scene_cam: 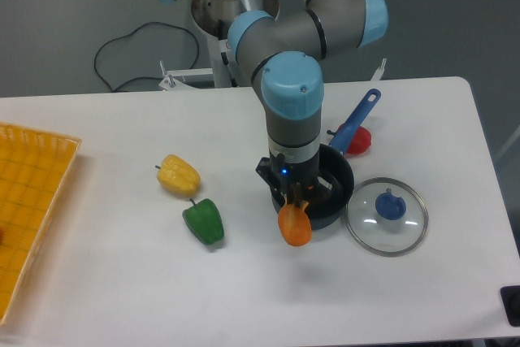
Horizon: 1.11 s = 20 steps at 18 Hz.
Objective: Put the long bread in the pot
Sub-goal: 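Carry the held orange item with the gripper over the black pot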
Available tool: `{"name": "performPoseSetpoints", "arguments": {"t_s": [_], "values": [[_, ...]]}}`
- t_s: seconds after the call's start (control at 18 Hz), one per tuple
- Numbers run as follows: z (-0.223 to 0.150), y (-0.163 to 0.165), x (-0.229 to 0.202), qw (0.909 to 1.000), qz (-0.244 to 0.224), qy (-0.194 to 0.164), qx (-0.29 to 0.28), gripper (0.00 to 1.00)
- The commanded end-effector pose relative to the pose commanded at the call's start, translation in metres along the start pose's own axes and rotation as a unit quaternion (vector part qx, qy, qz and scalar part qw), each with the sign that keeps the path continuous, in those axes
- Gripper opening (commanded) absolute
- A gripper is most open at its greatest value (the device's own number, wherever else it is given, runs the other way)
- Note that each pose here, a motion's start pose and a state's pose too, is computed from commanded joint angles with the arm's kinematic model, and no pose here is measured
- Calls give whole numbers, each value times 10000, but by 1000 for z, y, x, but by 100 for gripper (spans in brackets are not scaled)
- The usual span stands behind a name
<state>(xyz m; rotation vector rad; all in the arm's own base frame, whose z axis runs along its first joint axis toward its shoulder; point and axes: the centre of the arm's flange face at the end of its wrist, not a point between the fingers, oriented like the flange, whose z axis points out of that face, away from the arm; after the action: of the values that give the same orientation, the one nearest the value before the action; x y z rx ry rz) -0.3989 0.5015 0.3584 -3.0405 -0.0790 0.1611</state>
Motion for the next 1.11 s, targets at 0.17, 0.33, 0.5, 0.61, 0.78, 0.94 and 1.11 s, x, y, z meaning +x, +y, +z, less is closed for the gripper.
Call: {"name": "performPoseSetpoints", "arguments": {"t_s": [0.17, 0.33, 0.5, 0.61, 0.78, 0.94, 1.11], "values": [[3, 0, 3, 10000, 0, 35, -19, 7], [3, 0, 4, 9999, -23, 96, 59, 7], [0, 2, -2, 9999, -61, 69, 75, 7], [-3, 1, -3, 9999, -60, 51, 102, 7], [-22, -1, -7, 9996, -73, -118, 234, 7], [-38, -2, -22, 9990, -145, -259, 343, 7], [-48, 2, -36, 9980, -237, -332, 482, 7]]}}
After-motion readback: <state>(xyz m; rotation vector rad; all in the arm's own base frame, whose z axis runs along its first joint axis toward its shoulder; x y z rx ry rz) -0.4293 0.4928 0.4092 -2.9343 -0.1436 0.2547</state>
